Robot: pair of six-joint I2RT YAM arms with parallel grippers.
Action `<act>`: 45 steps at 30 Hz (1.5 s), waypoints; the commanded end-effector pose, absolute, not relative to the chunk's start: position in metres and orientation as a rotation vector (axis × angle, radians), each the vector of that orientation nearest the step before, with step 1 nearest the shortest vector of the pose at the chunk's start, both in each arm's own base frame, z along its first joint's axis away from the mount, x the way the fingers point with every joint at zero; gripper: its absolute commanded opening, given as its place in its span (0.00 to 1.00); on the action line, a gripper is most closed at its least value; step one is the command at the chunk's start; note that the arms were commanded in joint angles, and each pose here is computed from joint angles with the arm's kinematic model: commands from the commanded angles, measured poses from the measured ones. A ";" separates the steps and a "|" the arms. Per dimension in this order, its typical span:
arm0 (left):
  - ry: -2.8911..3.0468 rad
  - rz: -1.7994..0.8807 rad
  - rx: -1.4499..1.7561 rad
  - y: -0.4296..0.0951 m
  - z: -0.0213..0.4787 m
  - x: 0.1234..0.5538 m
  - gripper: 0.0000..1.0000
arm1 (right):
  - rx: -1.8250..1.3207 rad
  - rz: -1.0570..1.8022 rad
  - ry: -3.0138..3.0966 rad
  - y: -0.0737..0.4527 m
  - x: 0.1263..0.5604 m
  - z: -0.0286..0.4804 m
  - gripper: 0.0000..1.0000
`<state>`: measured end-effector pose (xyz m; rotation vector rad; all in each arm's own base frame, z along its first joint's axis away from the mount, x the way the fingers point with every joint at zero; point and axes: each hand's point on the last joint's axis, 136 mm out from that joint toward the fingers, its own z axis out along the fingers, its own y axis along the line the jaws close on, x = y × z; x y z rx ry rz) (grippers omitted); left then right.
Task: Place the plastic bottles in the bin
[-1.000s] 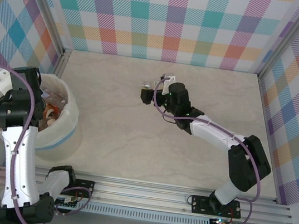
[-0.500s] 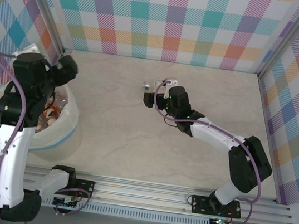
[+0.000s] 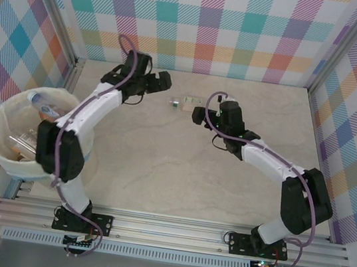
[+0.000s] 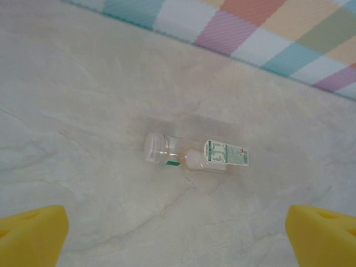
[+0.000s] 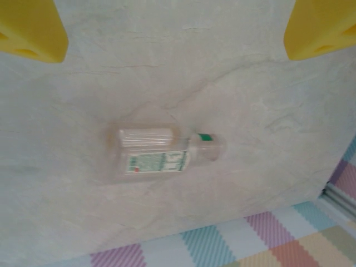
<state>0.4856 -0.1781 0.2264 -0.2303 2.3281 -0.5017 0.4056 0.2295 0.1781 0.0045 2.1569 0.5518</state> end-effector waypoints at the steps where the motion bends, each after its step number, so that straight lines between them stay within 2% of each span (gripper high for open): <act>1: 2.257 -0.644 -0.102 -0.215 0.237 0.519 1.00 | 0.027 0.568 2.185 0.224 0.390 0.180 1.00; 11: 2.327 -0.765 -0.102 -0.244 0.167 0.593 1.00 | 0.110 0.484 2.163 0.187 0.364 0.177 1.00; 19: 2.388 -0.861 -0.086 -0.264 0.119 0.608 1.00 | 0.119 0.477 2.153 0.182 0.359 0.182 1.00; 26: 2.438 -0.934 -0.029 -0.273 0.098 0.592 1.00 | 0.124 0.490 2.159 0.185 0.360 0.180 1.00; 34: 2.421 -0.903 0.158 -0.275 0.106 0.540 1.00 | 0.134 0.505 2.172 0.189 0.365 0.175 1.00; 39: 2.509 -0.680 0.279 -0.272 0.079 0.515 1.00 | 0.114 0.527 2.185 0.198 0.370 0.175 1.00; 45: 2.552 -0.506 0.430 -0.296 0.065 0.505 1.00 | 0.111 0.539 2.189 0.201 0.372 0.176 1.00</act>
